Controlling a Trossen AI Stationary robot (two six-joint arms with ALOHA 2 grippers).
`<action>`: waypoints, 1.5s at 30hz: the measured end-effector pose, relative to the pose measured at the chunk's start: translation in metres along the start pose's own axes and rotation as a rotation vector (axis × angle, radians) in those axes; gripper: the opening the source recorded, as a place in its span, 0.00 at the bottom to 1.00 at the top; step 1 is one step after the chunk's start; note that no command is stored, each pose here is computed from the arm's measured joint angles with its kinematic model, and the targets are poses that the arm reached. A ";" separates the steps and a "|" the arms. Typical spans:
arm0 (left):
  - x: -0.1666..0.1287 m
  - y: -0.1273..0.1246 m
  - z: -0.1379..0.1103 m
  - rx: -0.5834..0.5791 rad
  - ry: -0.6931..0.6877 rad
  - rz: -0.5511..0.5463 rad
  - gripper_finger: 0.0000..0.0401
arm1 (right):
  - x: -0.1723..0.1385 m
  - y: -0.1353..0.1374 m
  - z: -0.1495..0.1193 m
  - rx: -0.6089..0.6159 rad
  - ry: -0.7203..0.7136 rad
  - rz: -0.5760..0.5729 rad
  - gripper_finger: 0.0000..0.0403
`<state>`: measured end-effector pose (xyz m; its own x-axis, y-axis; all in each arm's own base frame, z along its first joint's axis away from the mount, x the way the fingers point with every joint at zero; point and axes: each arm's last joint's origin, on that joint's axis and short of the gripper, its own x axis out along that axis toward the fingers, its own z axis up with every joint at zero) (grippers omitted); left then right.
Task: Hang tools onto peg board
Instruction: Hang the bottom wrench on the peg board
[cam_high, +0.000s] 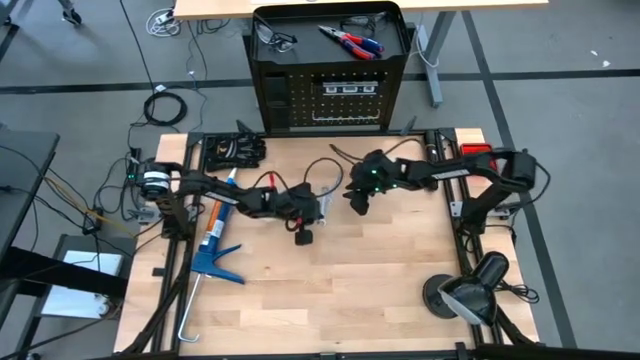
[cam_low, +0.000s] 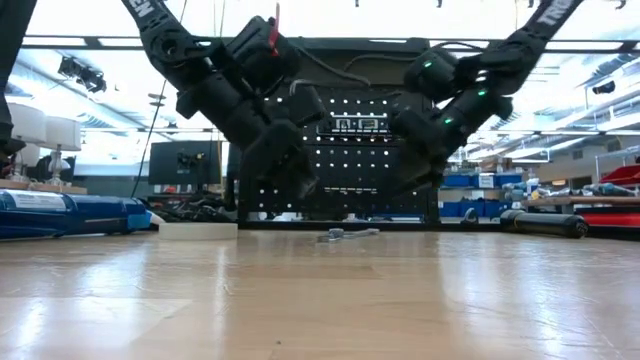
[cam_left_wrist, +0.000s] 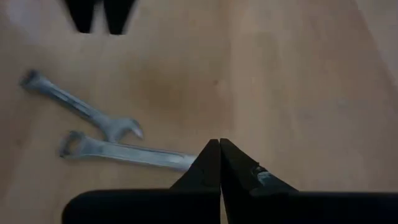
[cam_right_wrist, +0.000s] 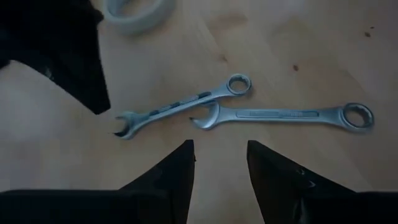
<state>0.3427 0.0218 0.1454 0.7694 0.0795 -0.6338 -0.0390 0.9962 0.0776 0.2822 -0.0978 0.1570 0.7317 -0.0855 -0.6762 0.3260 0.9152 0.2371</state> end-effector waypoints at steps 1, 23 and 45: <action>0.002 -0.001 0.000 0.000 -0.005 -0.005 0.00 | 0.004 0.000 0.002 -0.011 0.015 -0.003 0.39; 0.009 0.016 -0.017 0.018 0.139 0.269 0.00 | 0.045 0.010 0.013 -0.295 0.126 -0.023 0.39; 0.019 0.018 -0.021 0.093 0.111 0.006 0.00 | 0.043 0.005 0.004 -0.272 0.229 -0.030 0.39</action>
<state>0.3431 0.0419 0.1190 0.6938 0.0943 -0.7139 0.0195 0.9886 0.1495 0.3179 -0.0980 0.1319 0.5607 -0.0515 -0.8264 0.1511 0.9877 0.0409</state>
